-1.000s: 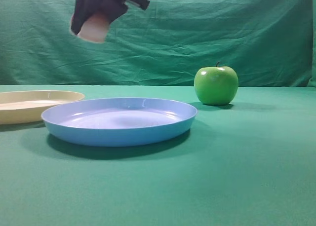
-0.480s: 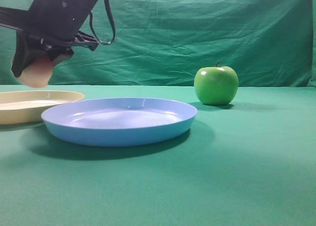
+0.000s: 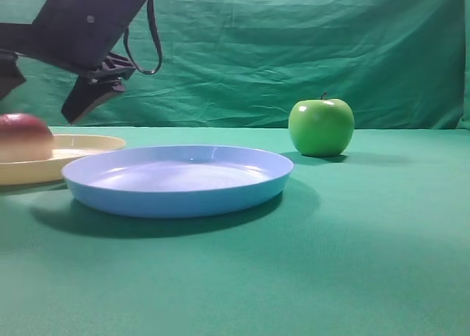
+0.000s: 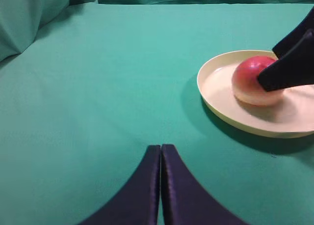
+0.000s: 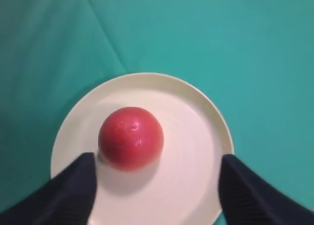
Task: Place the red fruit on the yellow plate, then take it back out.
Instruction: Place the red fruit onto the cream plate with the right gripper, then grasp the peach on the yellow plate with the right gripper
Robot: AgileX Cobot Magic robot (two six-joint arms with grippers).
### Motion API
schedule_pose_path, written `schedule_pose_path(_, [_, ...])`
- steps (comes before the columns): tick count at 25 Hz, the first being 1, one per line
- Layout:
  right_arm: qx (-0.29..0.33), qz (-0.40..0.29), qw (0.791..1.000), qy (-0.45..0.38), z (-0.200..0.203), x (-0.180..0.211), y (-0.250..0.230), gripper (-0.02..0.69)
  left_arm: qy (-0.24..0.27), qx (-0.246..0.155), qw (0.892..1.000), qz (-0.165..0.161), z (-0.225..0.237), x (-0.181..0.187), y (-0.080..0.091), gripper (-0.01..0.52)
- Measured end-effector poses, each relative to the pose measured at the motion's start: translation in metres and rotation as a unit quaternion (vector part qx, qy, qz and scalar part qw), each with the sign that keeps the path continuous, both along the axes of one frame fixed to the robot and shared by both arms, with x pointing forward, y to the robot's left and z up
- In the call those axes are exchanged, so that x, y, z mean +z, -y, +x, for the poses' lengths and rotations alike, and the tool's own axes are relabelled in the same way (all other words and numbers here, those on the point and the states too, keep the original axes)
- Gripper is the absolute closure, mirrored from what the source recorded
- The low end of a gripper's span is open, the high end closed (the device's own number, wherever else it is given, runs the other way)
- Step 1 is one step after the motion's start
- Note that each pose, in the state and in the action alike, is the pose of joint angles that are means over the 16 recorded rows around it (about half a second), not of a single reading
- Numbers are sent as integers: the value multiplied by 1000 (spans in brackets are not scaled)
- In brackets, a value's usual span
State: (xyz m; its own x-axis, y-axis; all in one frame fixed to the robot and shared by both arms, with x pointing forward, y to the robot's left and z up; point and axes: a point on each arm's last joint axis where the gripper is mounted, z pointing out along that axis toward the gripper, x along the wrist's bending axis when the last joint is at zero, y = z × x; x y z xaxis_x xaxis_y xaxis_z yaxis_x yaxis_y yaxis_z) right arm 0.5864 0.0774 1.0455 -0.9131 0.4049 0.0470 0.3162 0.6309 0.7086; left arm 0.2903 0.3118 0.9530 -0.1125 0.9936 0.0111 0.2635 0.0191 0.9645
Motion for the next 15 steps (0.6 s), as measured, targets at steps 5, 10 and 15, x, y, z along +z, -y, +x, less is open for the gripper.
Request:
schedule_pose_path(5, [-47, -1, 999, -10, -10, 53, 31, 481, 0, 0, 1000, 0, 0, 0, 0, 514])
schedule_pose_path(10, [-111, -12, 994, -13, -28, 99, 65, 636, 0, 0, 1000, 0, 0, 0, 0, 514])
schedule_pose_path(15, [-179, -19, 984, -2, -56, 134, 107, 665, 0, 0, 1000, 0, 0, 0, 0, 514])
